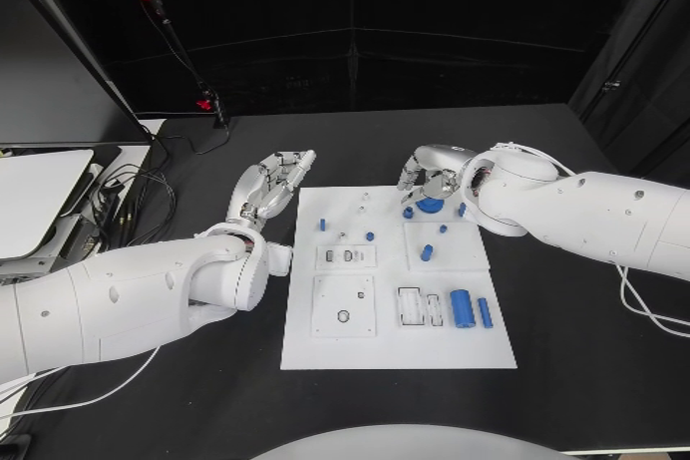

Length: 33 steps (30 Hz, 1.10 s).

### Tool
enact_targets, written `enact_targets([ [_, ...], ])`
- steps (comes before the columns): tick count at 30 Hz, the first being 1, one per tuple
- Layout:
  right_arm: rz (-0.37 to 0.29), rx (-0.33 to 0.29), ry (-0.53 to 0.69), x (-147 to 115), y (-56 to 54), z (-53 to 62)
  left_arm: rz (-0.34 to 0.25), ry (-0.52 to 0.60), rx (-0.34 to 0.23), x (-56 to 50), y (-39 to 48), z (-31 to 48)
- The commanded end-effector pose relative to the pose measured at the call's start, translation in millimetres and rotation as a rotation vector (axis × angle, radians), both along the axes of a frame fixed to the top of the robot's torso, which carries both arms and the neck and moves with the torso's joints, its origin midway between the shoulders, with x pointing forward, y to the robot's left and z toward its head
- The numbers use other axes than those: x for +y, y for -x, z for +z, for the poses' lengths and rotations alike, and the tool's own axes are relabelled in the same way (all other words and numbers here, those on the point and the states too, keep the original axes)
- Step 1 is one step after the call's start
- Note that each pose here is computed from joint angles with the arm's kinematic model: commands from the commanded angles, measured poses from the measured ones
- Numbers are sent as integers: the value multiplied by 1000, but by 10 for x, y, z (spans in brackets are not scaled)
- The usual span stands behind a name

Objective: Assemble the parts on the task board

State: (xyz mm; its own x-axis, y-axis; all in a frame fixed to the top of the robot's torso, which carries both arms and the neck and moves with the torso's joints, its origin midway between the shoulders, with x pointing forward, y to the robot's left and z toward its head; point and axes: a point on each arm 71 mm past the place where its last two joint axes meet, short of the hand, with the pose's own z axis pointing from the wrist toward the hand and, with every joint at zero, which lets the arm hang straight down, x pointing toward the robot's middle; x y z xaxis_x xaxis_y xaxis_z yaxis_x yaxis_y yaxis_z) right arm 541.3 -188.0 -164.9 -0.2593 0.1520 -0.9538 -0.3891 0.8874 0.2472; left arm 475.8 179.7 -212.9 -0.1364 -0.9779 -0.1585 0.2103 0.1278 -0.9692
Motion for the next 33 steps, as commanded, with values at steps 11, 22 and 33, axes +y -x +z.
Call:
enact_targets([
  [11,0,31,95,28,-39,-107,-62,44,-299,-37,73,208],
  [22,16,39,140,54,-36,-200,-64,46,-295,-40,78,208],
  [33,0,25,175,82,-65,-243,-65,47,-287,-25,76,203],
])
